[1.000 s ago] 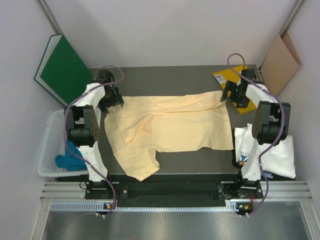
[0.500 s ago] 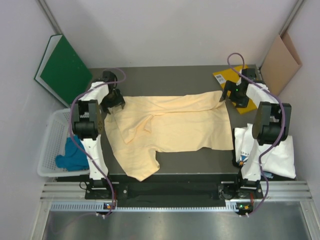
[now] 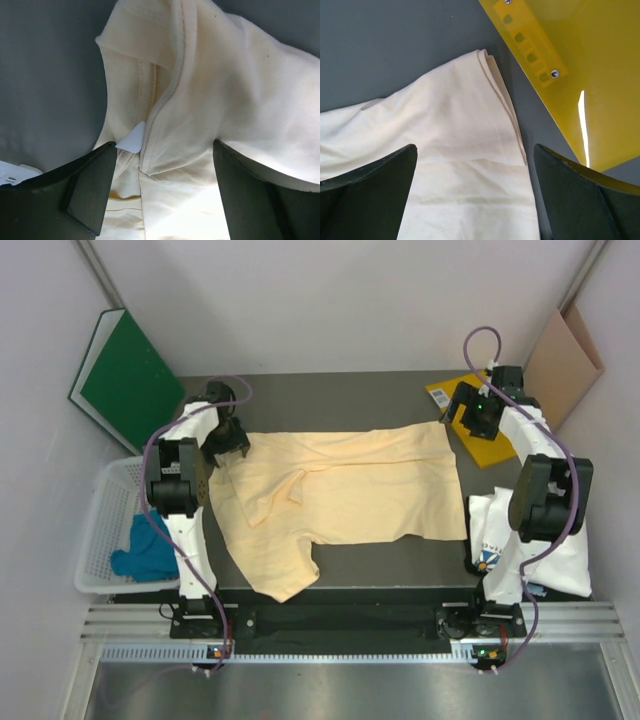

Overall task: Fold and stack the t-shirts
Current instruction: Fold the tshirt

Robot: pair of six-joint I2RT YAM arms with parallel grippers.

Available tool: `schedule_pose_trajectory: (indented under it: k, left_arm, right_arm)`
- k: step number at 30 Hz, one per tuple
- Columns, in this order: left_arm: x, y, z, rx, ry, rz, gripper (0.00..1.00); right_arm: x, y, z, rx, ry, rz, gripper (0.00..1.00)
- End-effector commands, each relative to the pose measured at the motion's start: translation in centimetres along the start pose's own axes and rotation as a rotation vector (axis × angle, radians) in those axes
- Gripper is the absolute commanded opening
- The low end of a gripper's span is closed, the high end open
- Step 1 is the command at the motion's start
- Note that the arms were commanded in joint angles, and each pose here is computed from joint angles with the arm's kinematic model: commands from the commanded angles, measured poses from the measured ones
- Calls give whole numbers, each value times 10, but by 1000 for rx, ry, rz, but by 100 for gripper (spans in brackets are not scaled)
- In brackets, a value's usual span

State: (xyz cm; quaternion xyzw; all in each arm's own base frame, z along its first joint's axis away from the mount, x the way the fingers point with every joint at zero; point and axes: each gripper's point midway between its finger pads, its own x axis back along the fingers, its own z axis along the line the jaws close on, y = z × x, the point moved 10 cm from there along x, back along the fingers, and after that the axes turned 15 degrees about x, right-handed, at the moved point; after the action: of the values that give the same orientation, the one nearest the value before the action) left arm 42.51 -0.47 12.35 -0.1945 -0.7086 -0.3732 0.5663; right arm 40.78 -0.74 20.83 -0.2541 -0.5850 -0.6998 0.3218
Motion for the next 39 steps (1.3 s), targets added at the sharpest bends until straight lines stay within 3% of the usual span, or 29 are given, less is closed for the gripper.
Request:
schedule_pose_trajectory:
  k: [1,8,15,18,19,20,21,22,23,26,36,39]
  left_arm:
    - [-1,5,-2,-3,24,-13,82]
    - [-12,5,-3,0,54,0,78]
    - [-26,5,-8,4,54,30,62]
    - [-30,7,-12,11,46,37,39]
    - [-31,7,-12,12,46,42,22]
    - [-32,8,-13,13,46,42,6]
    - [-34,10,-16,17,46,39,0]
    - [-35,11,-16,18,48,37,0]
    - [-35,12,-17,24,53,35,0]
    - [-35,21,-24,35,45,10,0]
    - [-21,74,-69,119,-149,-185,0]
    - [-13,88,-87,115,-259,-187,1]
  right_arm:
    - [-10,7,5,-19,34,-64,100]
    - [-58,-6,1,-63,73,26,100]
    - [-92,-19,0,-81,114,80,97]
    - [-101,-20,2,-72,129,78,93]
    - [-104,-18,3,-67,133,74,90]
    - [-111,-22,2,-71,140,94,75]
    - [-113,-22,4,-69,155,100,66]
    - [-115,-18,5,-66,163,94,56]
    - [-119,-19,5,-68,168,98,34]
    - [-121,-14,7,-60,160,79,3]
    - [-135,25,7,-59,127,-20,0]
    - [-136,36,9,-63,131,-43,10]
